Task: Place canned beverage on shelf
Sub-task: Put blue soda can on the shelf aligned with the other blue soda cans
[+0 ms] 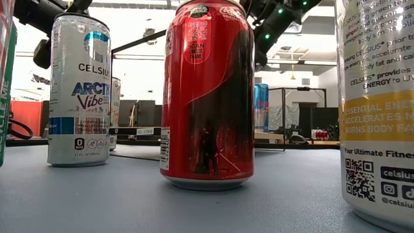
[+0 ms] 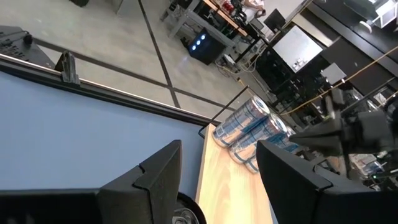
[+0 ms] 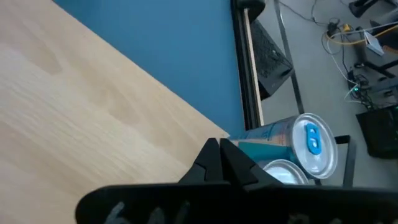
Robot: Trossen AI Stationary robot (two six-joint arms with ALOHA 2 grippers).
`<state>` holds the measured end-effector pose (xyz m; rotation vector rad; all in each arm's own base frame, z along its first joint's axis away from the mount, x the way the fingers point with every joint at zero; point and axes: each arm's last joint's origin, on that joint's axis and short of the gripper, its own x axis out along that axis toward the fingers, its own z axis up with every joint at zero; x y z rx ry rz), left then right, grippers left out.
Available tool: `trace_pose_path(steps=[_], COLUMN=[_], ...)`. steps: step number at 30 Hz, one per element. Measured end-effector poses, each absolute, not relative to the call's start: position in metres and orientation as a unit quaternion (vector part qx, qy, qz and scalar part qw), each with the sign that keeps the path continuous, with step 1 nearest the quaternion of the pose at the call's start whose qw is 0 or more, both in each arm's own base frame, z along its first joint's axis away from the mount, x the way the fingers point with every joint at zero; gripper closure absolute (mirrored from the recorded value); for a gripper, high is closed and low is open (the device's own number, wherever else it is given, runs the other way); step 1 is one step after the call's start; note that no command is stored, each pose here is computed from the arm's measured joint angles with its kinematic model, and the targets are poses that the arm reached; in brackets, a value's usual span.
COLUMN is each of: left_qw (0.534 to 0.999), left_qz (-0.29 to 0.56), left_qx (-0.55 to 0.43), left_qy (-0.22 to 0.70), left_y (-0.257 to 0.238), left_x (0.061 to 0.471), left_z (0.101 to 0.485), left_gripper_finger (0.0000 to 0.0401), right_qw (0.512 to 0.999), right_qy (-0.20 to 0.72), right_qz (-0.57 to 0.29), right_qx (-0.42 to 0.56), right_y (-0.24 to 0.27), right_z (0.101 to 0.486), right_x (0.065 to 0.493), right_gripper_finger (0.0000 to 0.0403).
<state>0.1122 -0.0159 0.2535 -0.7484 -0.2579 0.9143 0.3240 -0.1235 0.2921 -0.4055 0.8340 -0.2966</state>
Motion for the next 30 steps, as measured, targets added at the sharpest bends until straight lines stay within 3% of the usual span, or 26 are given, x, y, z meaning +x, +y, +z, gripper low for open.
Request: trace_pose_path(steps=[30], left_qw=[0.825], left_qz=[0.435], left_qx=[-0.343], left_qy=[-0.117], left_y=[-0.016], left_x=[0.112], left_z=[0.252], left_gripper_finger=[0.0207], right_qw=[0.846], right_qy=[0.441], right_qz=[-0.201], right_qx=[-0.219], right_y=[-0.134], right_z=[0.286], right_x=[0.321], right_gripper_finger=[0.0403])
